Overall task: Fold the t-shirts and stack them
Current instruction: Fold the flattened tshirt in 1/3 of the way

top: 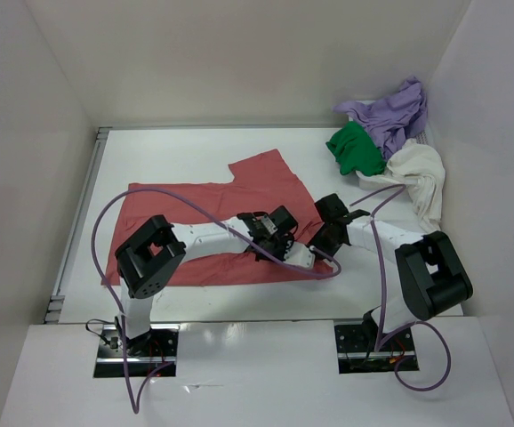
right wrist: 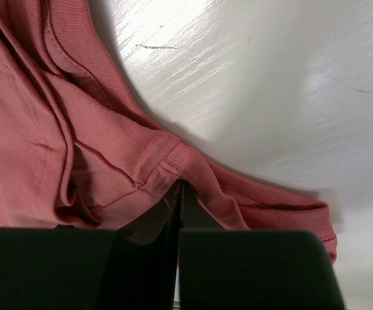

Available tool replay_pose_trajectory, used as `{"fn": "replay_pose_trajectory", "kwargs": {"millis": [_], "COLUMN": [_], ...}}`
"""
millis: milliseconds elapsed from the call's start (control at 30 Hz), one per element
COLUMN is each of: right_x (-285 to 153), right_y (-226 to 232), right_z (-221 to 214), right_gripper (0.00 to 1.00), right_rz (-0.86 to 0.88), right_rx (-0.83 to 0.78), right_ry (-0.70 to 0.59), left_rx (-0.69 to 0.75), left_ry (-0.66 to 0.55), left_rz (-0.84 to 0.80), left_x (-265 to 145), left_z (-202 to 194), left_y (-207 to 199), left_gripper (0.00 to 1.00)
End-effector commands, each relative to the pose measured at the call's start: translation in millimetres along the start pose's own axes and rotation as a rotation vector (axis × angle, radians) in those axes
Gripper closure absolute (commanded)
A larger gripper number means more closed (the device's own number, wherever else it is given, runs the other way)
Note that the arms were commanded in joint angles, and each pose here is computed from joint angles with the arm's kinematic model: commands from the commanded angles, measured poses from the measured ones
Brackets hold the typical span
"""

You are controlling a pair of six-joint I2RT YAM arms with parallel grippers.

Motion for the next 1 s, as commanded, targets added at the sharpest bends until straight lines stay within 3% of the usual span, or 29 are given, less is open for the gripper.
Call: {"fn": "replay_pose_trajectory", "kwargs": {"millis": [0,167,533,600,633,667,967], "right_x": [9,10,10,10,10,10,10], "right_y": [-18,-22,-22,-22,-22,-22,-22], "right_z": [1,0,0,0,0,0,0], "right_gripper": [1.0,1.0,1.0,1.0,1.0,1.0,1.0], "right_rz": [-0.052,-0.061,-0.061,-0.061,-0.061,-0.061,-0.061], "right_rx": [0.005,0.005,0.005,0.005,0.005,0.005,0.005], "right_ry": [-0.026,-0.023,-0.023,-0.023,-0.023,-0.023,-0.023], "left_rx": [0.007,0.007,-0.099,-0.011,0.026,0.047,0.089], "left_ry": [-0.006,-0.006,0.013,0.013,0.02,0.026,-0.024], "left_rz": [-0.008,-0.008,0.059,0.047,0.036,0.019,-0.054], "left_x": [4,6,-4,-12,-13,-12,-14], "left_z": [-2,-3,-31,-27,-22,-23,-2], "left_y": [-2,-4,29,24,17,8,-3], "left_gripper": [0.82,1.0,1.0,0.9,0.74,0.69,0.55]}}
Point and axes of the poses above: each gripper's point midway between its finger pads, its own x axis out along the fingers, its own y axis along the line the jaws close on, z = x × y, the point moved 1 cm from there along -x, back along the fingers, and after that the axes turned 7 degrees about x, right-handed, at the moved point
